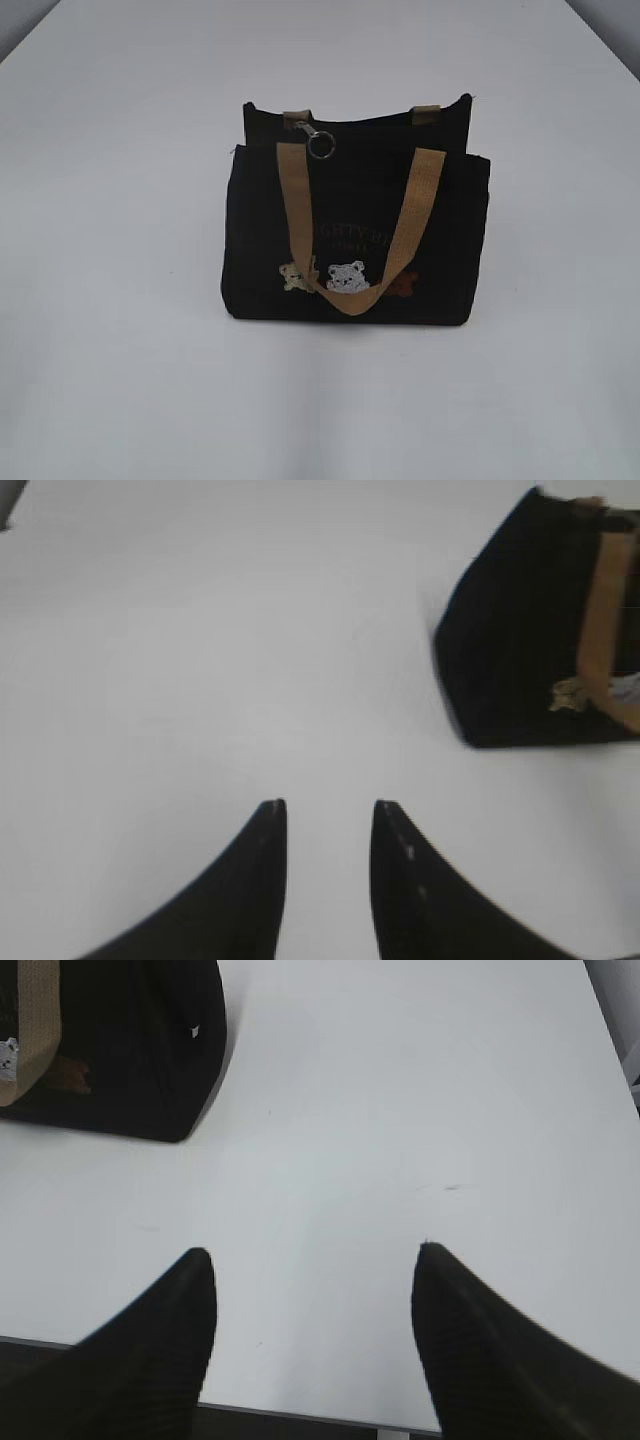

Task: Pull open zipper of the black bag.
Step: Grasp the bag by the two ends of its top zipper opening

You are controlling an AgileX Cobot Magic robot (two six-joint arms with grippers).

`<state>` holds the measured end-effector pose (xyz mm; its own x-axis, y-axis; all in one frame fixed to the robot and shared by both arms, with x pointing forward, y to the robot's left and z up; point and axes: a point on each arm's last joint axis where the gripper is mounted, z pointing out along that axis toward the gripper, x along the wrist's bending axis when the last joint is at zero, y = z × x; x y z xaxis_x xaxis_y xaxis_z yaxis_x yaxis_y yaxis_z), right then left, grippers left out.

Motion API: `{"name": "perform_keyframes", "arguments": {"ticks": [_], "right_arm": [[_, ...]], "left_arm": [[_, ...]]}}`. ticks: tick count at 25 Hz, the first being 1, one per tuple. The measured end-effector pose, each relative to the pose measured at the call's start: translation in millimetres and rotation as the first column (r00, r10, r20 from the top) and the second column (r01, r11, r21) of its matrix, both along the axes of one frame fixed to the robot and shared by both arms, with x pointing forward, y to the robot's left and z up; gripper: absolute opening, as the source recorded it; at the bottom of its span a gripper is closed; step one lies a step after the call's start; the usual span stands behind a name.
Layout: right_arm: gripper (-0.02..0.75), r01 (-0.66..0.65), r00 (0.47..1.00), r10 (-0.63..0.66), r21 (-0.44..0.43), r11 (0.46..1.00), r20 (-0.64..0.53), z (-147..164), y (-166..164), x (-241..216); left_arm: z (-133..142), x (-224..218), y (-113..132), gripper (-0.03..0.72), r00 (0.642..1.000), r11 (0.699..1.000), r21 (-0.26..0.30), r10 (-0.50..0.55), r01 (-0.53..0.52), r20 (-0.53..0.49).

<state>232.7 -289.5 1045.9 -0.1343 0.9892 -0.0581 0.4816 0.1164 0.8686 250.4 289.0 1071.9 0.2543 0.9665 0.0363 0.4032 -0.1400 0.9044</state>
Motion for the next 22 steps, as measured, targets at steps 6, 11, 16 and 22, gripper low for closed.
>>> {"name": "perform_keyframes", "arguments": {"ticks": [6, 11, 16, 22], "right_arm": [[0.482, 0.0, 1.0, 0.0, 0.001, 1.0, 0.0, 0, 0, 0], [0.48, -0.031, 0.999, 0.032, 0.098, 0.995, -0.007, 1, 7, 1], [0.462, -0.235, 0.969, 0.24, 0.086, 0.968, -0.051, 16, 21, 34], [0.456, -0.402, 0.916, 0.4, 0.082, 0.912, 0.035, 53, 33, 131]], "left_arm": [[16, 105, -33, 0.252, 0.949, 0.966, 0.031, -0.259, 0.258, 0.181], [-30, 191, -63, 0.298, 0.865, 0.865, 0.07, -0.5, 0.497, 0.045], [-66, 244, -96, 0.399, 0.784, 0.784, 0.035, -0.62, 0.62, -0.029], [-98, 276, -132, 0.426, 0.715, 0.715, 0.039, -0.691, 0.698, -0.103]]}}
